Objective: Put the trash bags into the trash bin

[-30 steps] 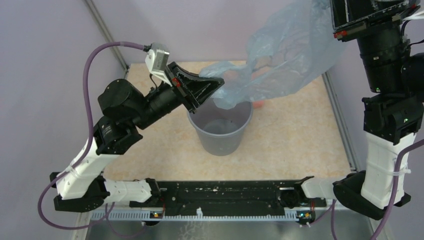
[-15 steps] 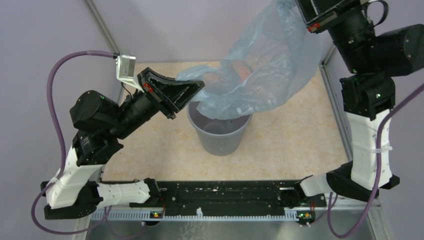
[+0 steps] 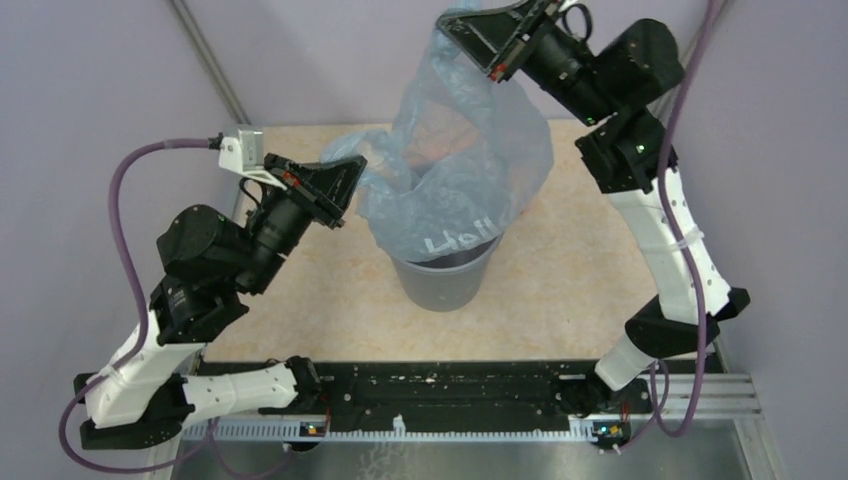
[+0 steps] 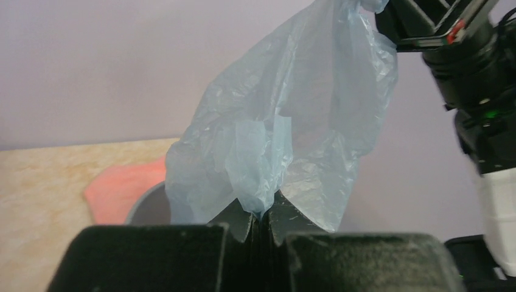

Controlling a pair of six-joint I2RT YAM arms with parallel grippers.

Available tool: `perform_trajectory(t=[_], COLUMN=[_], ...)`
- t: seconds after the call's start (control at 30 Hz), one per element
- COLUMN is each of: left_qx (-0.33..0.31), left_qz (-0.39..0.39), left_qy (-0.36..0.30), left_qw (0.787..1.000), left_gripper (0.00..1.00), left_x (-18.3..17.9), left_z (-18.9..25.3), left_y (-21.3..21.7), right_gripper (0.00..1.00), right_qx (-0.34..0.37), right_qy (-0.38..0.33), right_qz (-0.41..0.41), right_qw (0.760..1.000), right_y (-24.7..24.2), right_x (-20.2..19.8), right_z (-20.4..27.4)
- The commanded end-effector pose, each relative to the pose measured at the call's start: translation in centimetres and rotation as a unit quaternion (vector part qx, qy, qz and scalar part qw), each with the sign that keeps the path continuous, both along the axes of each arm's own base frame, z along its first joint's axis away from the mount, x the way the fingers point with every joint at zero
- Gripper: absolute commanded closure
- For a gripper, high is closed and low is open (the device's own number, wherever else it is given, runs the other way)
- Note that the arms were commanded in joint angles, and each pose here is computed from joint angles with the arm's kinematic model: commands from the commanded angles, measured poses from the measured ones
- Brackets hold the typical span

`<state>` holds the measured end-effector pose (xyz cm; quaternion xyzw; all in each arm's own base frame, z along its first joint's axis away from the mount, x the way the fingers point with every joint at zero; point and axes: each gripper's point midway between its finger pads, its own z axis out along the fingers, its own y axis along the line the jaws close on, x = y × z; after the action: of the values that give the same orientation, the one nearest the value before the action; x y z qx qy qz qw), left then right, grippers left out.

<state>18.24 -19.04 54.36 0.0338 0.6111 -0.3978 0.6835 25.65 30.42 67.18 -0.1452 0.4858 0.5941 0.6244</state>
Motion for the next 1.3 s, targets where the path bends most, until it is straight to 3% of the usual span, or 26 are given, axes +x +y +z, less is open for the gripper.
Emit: perform_trajectory(t=[0.0,0.1,0.43,0.57,0.73,0.9,0.97,1.1,1.27], left_qx=[0.020,0.030,0.037,0.039,0.036,0.040,0.039,0.038,0.038], left_qz=[0.101,0.118,0.149,0.148,0.135,0.117,0.115,0.110,0.105], left_qy=[0.002,0.005,0.004,0.006,0.004,0.001,0.001,0.001,0.000], left_qw=[0.995,0.992,0.988,0.988,0.990,0.992,0.993,0.993,0.994], left_gripper=[1.00,1.00,1.00,1.00,1.00,1.00,1.00,1.00,1.00], left_x=[2.2,2.5,2.4,2.3,1.8,1.5,1.3,1.1,0.8], left_z=[-1.6,-2.7,-3.7,-4.3,-4.7,-5.1,-5.2,-5.3,-5.2], left_y=[2.6,3.2,5.2,5.4,5.3,4.9,5.0,5.1,5.3], right_gripper=[1.00,0.98,0.32,0.17,0.10,0.07,0.06,0.04,0.01], right_qx=[-0.031,-0.040,-0.061,-0.081,-0.120,-0.201,-0.219,-0.214,-0.202], right_qy=[-0.001,0.002,-0.023,-0.032,-0.021,0.037,0.052,0.080,0.061], right_qz=[0.010,-0.008,-0.032,-0.059,-0.145,-0.314,-0.337,-0.307,-0.263], right_qw=[0.999,0.999,0.997,0.994,0.982,0.927,0.914,0.924,0.942], right_y=[1.8,1.3,-1.1,-2.6,-5.7,-10.9,-12.4,-13.7,-13.1], right_x=[0.0,0.2,-2.0,-2.5,-1.8,2.3,3.4,5.1,6.3], right_z=[-1.5,-2.2,-2.6,-3.0,-4.6,-10.7,-13.1,-17.1,-19.1])
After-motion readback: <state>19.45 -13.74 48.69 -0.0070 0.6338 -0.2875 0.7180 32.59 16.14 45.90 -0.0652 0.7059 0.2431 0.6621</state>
